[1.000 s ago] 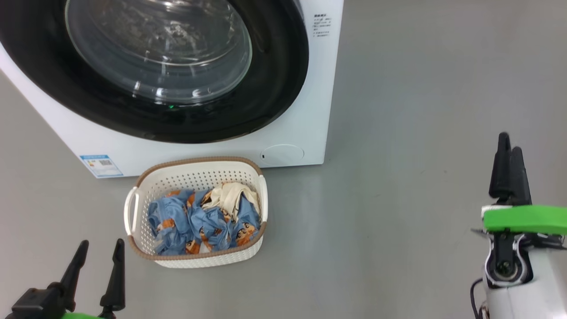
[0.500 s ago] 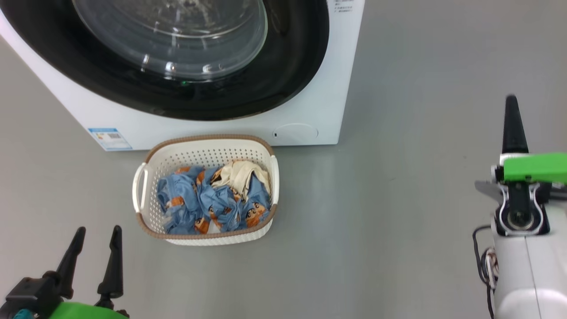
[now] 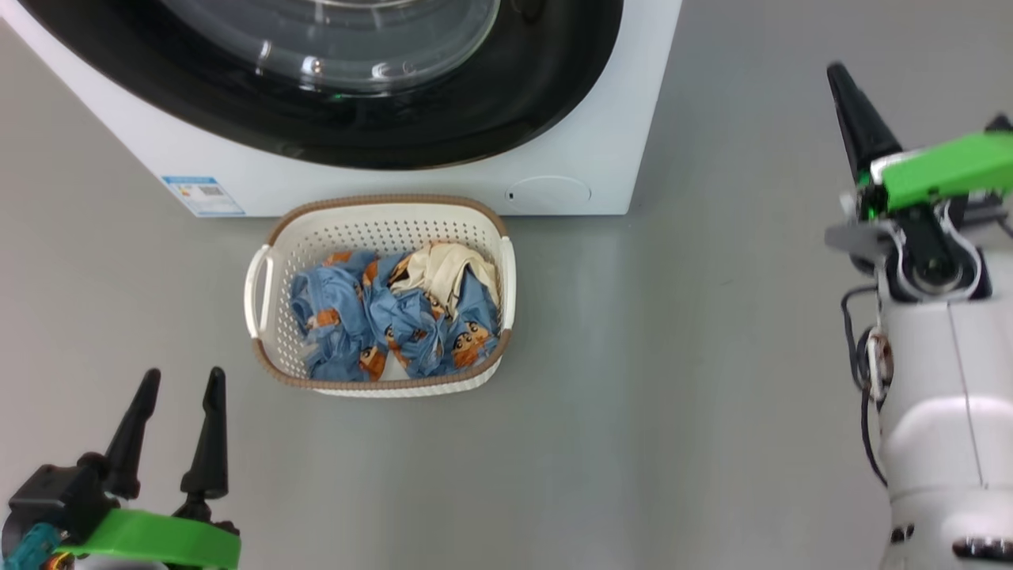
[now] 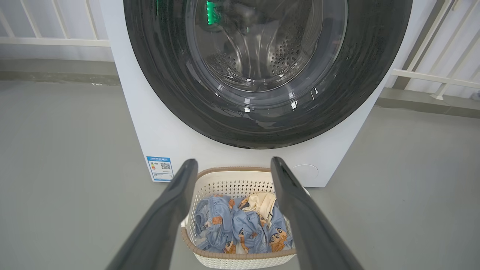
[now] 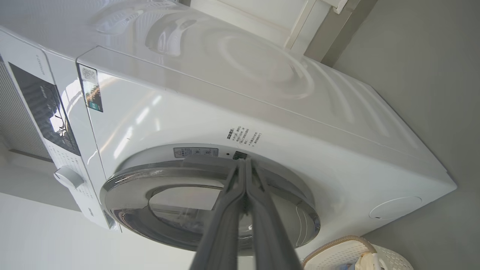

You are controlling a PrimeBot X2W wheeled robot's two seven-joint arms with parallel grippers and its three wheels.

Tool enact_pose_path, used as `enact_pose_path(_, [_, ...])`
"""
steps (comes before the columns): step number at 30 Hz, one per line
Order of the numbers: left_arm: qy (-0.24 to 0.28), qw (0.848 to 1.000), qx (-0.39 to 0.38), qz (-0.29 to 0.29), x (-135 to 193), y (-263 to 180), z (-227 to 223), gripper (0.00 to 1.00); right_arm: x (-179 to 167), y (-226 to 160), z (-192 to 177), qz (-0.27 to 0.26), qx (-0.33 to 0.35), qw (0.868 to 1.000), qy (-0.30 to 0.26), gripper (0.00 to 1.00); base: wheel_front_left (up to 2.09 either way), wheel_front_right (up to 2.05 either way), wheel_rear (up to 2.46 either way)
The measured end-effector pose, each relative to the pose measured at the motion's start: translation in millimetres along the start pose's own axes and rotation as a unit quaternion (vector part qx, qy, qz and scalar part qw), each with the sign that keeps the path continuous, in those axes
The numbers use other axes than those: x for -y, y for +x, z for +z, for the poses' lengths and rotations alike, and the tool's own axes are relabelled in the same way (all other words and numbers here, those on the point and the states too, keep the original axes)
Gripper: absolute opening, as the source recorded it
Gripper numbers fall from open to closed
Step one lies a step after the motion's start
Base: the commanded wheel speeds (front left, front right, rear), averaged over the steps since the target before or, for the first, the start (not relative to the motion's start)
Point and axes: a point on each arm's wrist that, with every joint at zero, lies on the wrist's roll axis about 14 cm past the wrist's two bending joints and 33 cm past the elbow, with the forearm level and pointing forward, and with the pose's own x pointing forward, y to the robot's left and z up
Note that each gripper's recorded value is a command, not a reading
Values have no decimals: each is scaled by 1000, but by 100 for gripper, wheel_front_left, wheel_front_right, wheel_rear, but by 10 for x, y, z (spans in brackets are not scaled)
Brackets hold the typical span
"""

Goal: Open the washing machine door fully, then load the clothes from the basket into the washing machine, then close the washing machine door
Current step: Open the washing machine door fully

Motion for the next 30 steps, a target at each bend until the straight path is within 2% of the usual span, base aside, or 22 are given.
enact_pose_path(9, [-2,1000,7,-12,60,180,34,100,-359,535,-131,37,-56,997,31,0,0,0,0])
enact_pose_path(15, [0,1000,5,-11,44,264,9,100,-437,808,-309,42,-96,993,45,0,0,0,0])
enact_pose_path(30, [-15,1000,-10,-7,29,421,-128,100,-509,1398,-668,34,-127,990,40,0,0,0,0])
